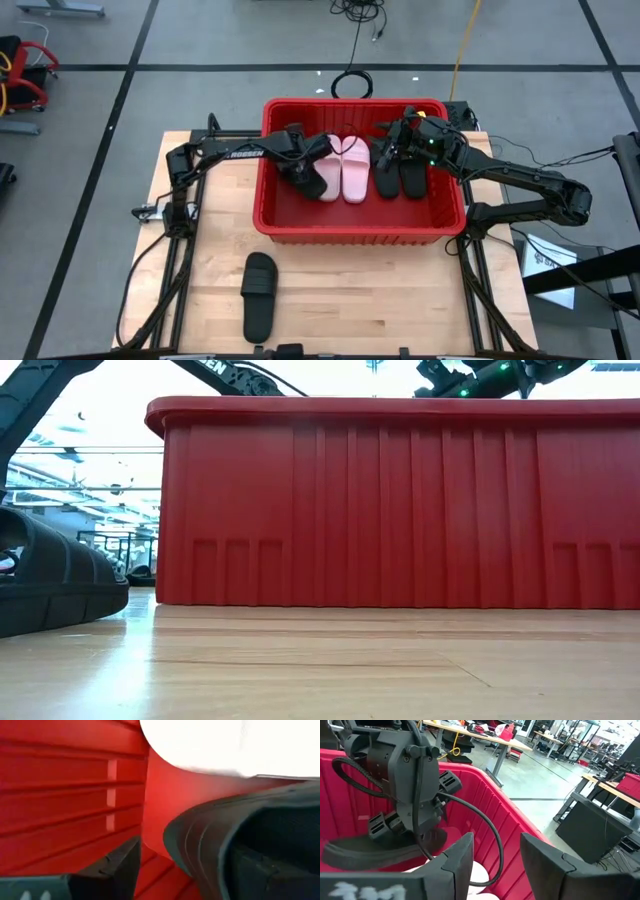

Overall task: Pick and place slides into bin
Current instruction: Put the black slide into the red bin

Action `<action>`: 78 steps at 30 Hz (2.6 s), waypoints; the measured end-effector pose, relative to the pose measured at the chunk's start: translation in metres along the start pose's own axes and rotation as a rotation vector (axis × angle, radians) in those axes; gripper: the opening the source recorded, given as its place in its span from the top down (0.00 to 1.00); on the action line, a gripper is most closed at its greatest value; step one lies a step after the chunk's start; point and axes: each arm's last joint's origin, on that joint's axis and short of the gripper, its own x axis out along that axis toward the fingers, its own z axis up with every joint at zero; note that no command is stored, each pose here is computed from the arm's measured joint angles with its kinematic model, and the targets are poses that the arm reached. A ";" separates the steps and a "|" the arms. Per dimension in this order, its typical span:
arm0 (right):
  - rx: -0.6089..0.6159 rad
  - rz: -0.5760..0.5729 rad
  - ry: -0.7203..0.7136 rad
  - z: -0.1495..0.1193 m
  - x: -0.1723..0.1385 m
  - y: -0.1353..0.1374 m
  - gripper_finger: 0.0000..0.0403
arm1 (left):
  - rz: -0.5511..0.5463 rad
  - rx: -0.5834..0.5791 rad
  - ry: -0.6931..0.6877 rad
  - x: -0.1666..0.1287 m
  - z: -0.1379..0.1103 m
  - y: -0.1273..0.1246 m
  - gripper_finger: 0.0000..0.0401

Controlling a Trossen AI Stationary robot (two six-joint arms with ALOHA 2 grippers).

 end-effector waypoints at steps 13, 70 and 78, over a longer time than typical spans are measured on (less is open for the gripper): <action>0.015 0.002 -0.002 0.000 0.000 0.000 0.63 | 0.171 0.166 -0.040 -0.008 0.012 -0.005 0.62; 0.000 0.000 -0.009 0.001 0.000 0.000 0.63 | 0.083 0.436 0.036 -0.013 0.004 -0.021 0.99; 0.021 0.000 -0.008 0.001 0.000 0.000 0.63 | 0.102 0.450 0.035 -0.004 0.003 -0.005 0.99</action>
